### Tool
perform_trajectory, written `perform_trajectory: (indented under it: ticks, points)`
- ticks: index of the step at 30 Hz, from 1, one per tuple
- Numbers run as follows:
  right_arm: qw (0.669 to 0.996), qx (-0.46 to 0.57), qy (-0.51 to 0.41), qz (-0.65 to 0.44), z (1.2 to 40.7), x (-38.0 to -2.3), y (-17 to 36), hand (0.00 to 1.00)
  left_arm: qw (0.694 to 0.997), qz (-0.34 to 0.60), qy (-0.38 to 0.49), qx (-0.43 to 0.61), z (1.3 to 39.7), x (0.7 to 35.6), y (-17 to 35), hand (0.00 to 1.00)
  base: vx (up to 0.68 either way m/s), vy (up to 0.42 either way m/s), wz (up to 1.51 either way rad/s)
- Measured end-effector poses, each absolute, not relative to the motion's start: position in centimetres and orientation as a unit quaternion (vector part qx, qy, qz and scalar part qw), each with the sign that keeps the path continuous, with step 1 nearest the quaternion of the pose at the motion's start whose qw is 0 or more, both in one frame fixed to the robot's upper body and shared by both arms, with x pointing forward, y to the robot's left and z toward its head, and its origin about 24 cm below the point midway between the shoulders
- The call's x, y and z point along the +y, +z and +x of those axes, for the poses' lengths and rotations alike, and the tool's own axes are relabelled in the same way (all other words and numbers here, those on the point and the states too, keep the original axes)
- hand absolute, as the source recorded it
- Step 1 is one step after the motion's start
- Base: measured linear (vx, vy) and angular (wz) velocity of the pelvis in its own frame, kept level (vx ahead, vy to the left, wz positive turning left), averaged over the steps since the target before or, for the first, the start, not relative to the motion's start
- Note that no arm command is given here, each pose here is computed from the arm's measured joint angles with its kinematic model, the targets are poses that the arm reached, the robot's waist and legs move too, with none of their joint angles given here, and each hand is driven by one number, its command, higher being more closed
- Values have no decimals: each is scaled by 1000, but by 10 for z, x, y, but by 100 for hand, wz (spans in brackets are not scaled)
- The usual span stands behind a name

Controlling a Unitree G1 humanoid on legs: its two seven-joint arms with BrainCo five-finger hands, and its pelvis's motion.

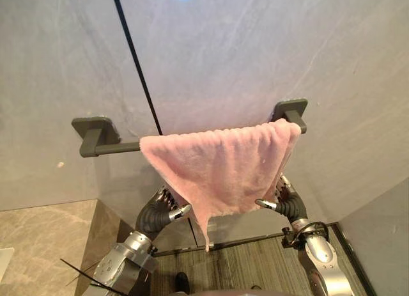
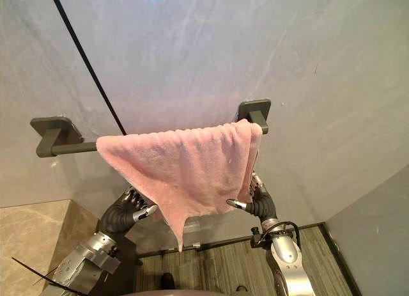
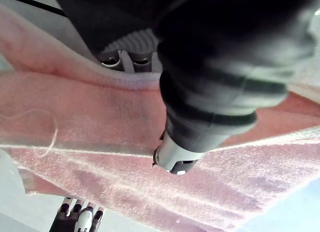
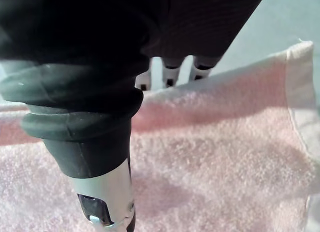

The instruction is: Organize washtable

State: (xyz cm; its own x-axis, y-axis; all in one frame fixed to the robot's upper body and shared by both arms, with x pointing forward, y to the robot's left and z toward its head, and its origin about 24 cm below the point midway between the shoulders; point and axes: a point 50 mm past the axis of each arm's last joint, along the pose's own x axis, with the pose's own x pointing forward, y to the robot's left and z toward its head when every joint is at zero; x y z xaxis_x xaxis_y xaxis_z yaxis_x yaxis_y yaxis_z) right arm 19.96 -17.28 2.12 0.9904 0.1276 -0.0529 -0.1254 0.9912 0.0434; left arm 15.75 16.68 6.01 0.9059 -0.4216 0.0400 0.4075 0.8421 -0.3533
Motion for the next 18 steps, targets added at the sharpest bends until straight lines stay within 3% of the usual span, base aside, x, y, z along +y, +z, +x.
perform_trajectory:
  ticks: [1,2,17,18]
  points:
    - [997,28,64,20,200,-173,21,0,960,-179,-216,17,158,167,61,0,0,0,0]
    - [997,28,65,20,200,-173,21,0,960,-179,-217,10,158,167,63,100,0,0,0]
    - [997,25,71,22,200,-172,22,0,972,-156,-159,-71,166,165,80,100,0,0,0]
    - [997,24,68,23,200,-173,23,100,974,-156,-144,-77,167,166,81,100,0,0,0]
